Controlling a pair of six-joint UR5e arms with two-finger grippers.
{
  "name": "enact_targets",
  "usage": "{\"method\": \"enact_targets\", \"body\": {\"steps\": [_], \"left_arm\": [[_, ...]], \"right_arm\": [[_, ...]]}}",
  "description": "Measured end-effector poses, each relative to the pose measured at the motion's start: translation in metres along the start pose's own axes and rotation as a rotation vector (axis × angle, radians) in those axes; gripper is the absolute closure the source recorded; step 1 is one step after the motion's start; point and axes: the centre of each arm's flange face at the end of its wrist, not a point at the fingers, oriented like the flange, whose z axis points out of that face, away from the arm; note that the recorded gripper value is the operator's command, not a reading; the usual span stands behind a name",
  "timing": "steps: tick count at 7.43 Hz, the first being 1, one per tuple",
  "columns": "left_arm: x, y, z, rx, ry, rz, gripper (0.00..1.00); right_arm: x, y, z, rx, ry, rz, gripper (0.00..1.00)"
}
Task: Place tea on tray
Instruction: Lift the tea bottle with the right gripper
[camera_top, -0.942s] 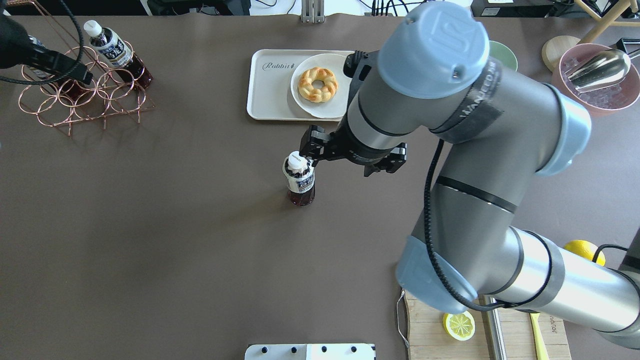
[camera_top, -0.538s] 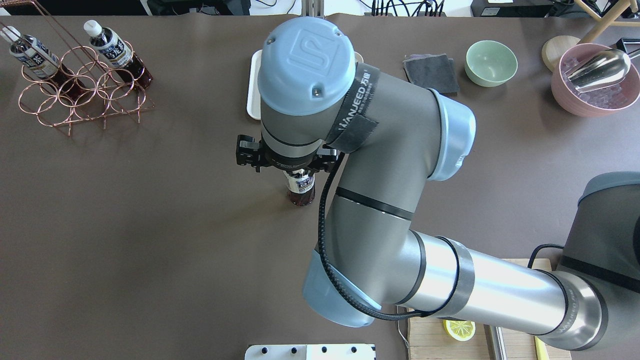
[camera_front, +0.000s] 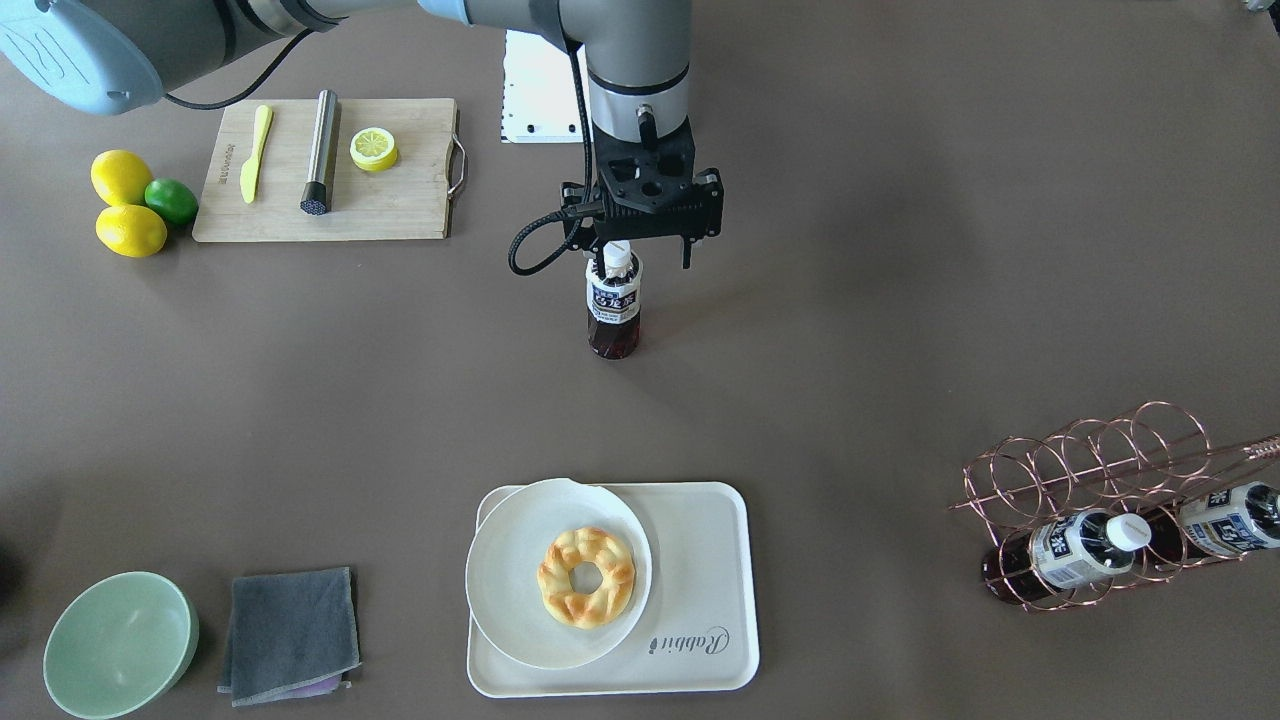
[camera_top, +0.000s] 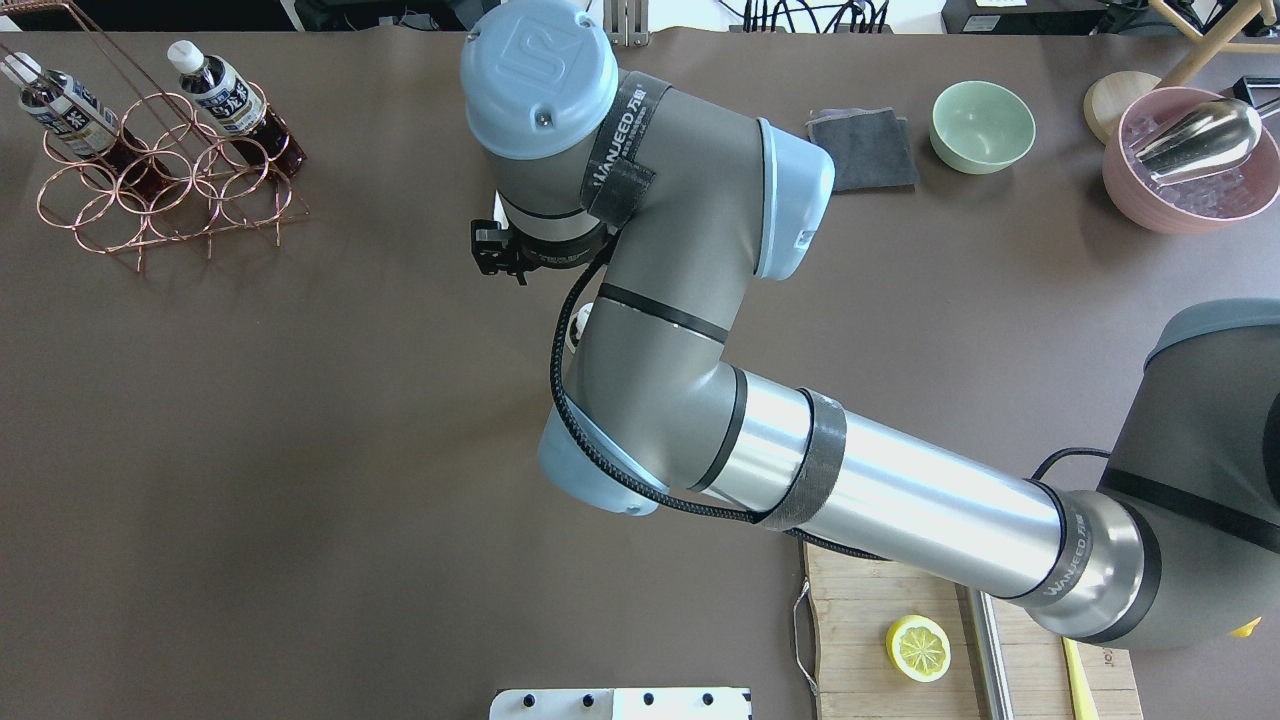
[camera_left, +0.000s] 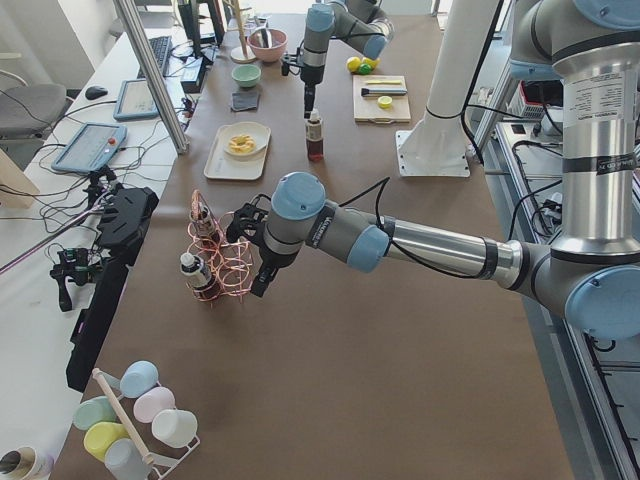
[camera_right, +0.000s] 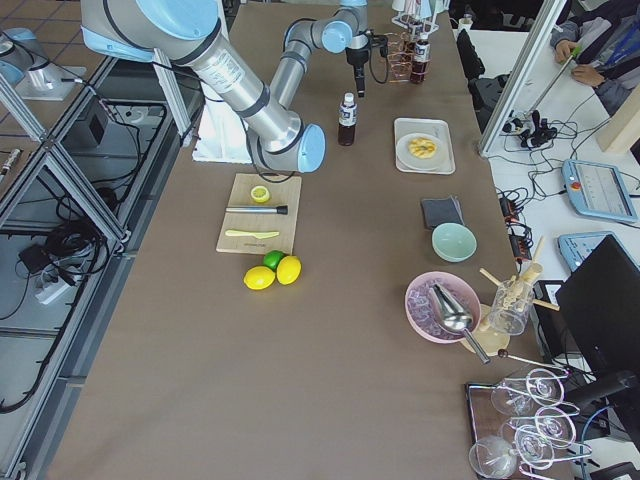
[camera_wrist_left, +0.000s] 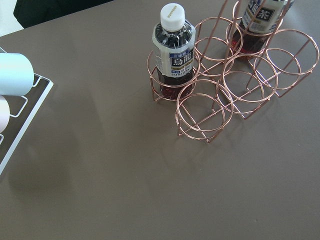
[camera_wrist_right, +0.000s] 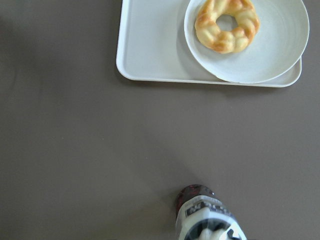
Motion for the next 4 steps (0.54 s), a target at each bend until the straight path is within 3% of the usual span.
{"method": "enact_targets", "body": {"steps": [2,3,4], "left_arm": [[-0.002,0.001,-0.001,0.001,-0.001,-0.002,0.03],[-0.002,-0.002,-0.001,0.003,-0.001,-0.003,0.03],[-0.001,-0.004,-0.002,0.003,-0.001,-0.004,0.03]], "right_arm": [[0.016,-0.023,-0.001,-0.029,0.01,-0.008,0.12],[0.016,-0.018,0.004,-0.049,0.021,-0.019,0.14],[0.008,-0.002,0.015,-0.061,0.032,-0.037,0.23]]}}
